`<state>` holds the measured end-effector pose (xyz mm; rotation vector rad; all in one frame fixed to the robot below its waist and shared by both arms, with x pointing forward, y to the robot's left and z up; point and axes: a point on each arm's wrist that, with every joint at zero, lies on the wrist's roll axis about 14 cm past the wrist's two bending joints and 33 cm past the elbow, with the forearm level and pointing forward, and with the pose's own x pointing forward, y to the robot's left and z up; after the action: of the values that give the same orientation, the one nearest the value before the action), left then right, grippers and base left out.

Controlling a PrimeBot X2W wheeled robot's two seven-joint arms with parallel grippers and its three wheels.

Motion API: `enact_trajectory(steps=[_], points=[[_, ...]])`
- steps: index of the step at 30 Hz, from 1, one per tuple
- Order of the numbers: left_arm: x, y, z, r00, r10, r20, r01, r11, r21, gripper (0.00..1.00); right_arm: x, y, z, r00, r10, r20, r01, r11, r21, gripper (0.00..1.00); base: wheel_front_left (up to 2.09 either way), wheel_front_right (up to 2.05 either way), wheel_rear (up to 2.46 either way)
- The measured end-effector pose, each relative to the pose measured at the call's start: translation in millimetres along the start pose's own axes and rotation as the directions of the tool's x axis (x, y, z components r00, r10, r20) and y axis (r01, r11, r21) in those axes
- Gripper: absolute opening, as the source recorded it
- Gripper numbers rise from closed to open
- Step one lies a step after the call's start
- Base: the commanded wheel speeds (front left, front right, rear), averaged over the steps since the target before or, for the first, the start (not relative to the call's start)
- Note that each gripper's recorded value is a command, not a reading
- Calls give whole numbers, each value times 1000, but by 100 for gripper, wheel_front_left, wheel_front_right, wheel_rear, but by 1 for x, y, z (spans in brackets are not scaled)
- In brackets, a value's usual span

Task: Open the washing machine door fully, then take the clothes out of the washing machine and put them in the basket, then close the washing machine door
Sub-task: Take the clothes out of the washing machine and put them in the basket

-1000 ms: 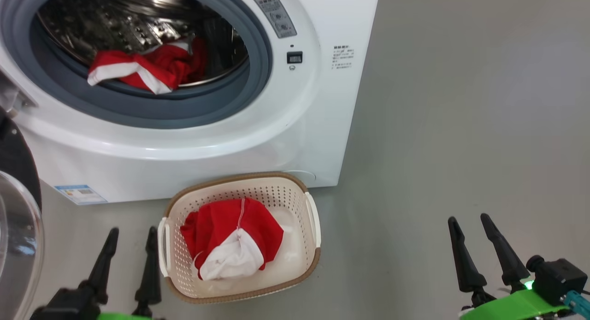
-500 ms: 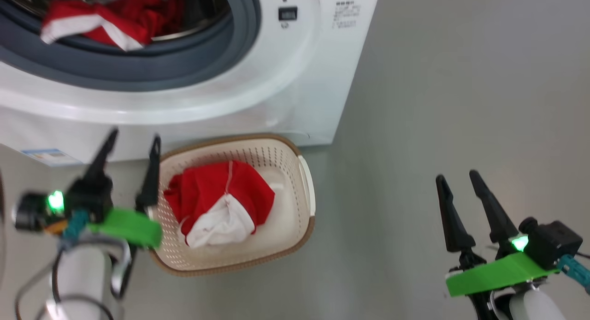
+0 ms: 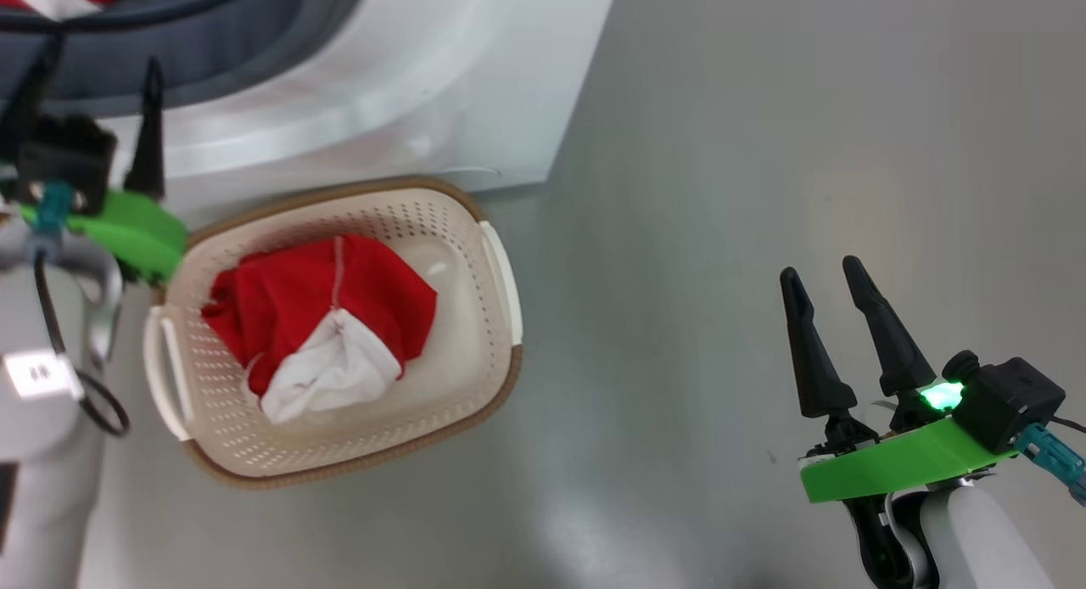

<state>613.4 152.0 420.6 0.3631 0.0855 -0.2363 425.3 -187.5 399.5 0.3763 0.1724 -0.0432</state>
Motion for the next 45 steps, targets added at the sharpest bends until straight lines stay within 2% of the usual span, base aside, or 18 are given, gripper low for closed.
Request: enact_trajectory(steps=[8, 16, 23, 37, 38, 39, 40, 41, 42, 45], points=[[49, -3, -7, 999, -33, -26, 36, 992, 123, 100, 3, -11, -10, 999, -31, -28, 31, 1000, 3, 100, 0, 0, 0], [82, 10, -30, 995, -16, -102, 38, 973, 227, 100, 1, -20, -18, 997, -59, -52, 60, 998, 12, 100, 0, 0, 0], [94, 7, -49, 986, -30, -162, 74, 960, 269, 100, -3, -28, -22, 994, -84, -68, 85, 996, 9, 100, 0, 0, 0], [101, 16, -65, 978, 14, -210, 47, 958, 282, 100, -7, -29, -21, 993, -92, -67, 93, 996, 5, 100, 0, 0, 0], [101, 18, -65, 977, 19, -213, 40, 961, 273, 80, -7, -29, -20, 994, -92, -66, 92, 996, 5, 100, 0, 0, 0], [100, 19, -65, 976, 24, -215, 35, 963, 266, 50, -7, -29, -20, 994, -91, -65, 92, 996, 5, 100, 0, 0, 0], [100, 20, -65, 976, 26, -217, 33, 964, 262, 36, -7, -29, -20, 994, -91, -64, 92, 996, 5, 100, 0, 0, 0], [99, 20, -66, 975, 27, -221, 32, 964, 262, 12, -6, -29, -20, 994, -91, -63, 91, 996, 5, 100, 0, 0, 0], [99, 21, -67, 975, 29, -222, 31, 965, 261, 0, -6, -29, -20, 994, -90, -63, 91, 996, 6, 100, 0, 0, 0], [97, 23, -67, 974, 35, -225, 22, 968, 249, 0, -5, -29, -20, 994, -90, -62, 90, 996, 6, 100, 0, 0, 0]])
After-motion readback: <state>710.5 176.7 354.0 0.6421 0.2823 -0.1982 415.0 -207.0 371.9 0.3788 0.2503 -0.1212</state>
